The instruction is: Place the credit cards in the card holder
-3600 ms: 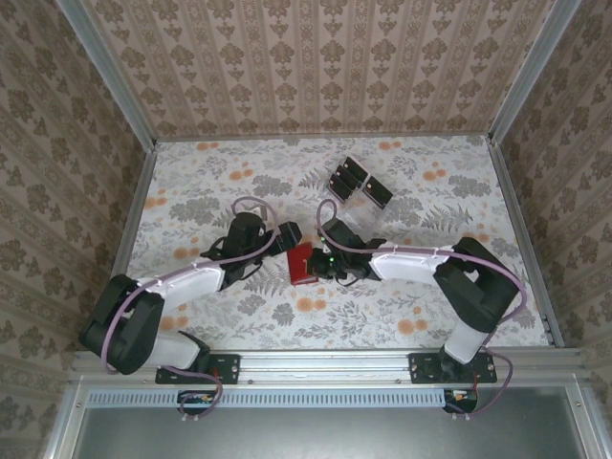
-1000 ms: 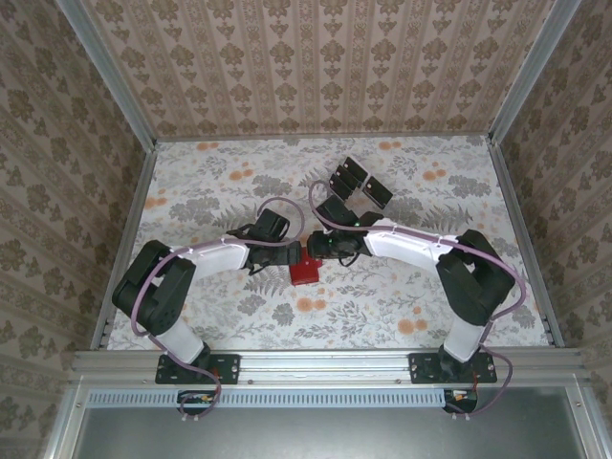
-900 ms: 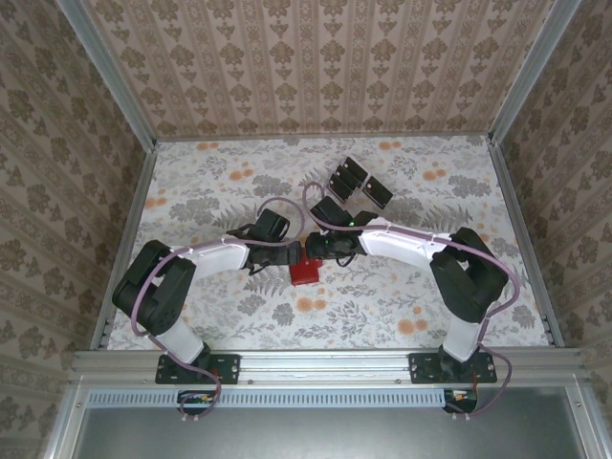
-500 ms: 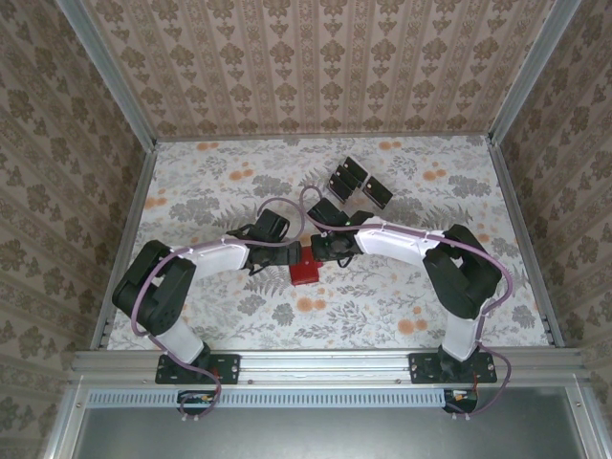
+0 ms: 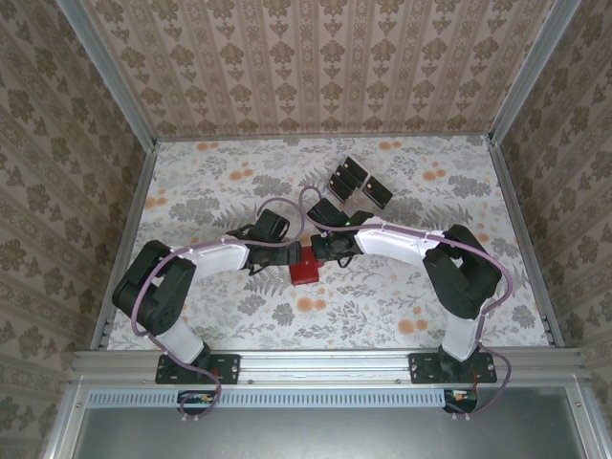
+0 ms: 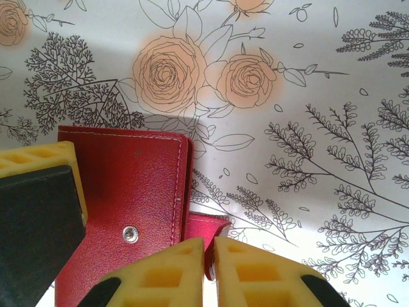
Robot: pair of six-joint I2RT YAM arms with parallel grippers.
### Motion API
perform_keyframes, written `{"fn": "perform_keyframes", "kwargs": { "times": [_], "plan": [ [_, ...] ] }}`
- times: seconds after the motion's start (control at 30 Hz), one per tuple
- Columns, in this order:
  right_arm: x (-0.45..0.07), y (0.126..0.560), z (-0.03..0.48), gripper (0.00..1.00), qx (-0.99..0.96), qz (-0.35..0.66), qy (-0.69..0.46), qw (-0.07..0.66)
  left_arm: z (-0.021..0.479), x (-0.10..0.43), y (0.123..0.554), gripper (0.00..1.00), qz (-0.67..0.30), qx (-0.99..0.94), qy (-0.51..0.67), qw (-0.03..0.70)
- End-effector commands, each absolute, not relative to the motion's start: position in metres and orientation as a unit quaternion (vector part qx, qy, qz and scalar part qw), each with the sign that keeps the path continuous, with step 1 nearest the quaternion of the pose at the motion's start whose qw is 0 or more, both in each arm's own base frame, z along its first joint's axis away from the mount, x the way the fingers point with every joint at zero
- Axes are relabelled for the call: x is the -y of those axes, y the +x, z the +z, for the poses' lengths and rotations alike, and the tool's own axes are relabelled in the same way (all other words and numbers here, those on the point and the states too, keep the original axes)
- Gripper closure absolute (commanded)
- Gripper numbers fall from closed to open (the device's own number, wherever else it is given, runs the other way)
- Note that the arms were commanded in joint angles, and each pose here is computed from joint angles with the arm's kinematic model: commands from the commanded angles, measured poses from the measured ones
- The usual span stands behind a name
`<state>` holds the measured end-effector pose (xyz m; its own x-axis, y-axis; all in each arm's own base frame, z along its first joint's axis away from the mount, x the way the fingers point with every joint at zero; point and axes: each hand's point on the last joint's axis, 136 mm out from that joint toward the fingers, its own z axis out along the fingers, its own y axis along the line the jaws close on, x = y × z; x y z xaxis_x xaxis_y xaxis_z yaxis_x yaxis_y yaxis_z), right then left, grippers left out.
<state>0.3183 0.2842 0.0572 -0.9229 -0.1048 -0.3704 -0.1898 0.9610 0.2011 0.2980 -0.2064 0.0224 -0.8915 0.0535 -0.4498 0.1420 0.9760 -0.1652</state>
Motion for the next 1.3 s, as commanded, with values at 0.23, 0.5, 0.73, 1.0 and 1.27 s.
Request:
{"fn": "perform_keyframes", "kwargs": {
  "times": [0.23, 0.5, 0.73, 1.0, 1.27],
  "plan": [
    [-0.283, 0.311, 0.055, 1.0, -0.975, 0.115, -0.084, 0.17, -0.005, 0.199, 0.281, 0.0, -0.085, -0.976, 0.053, 0.192],
    [-0.303, 0.305, 0.074, 1.0, -0.963, 0.193, -0.076, 0.171, -0.006, 0.198, 0.28, 0.0, -0.087, -0.976, 0.053, 0.192],
    [-0.317, 0.305, 0.084, 1.0, -0.956, 0.231, -0.07, 0.168, -0.007, 0.198, 0.279, 0.0, -0.088, -0.976, 0.054, 0.192],
    [-0.327, 0.304, 0.078, 1.0, -0.953, 0.251, -0.064, 0.155, -0.009, 0.198, 0.278, 0.0, -0.09, -0.976, 0.053, 0.19],
    [-0.333, 0.302, 0.069, 1.0, -0.954, 0.255, -0.063, 0.146, -0.009, 0.199, 0.278, 0.0, -0.091, -0.976, 0.054, 0.19]
  ]
}}
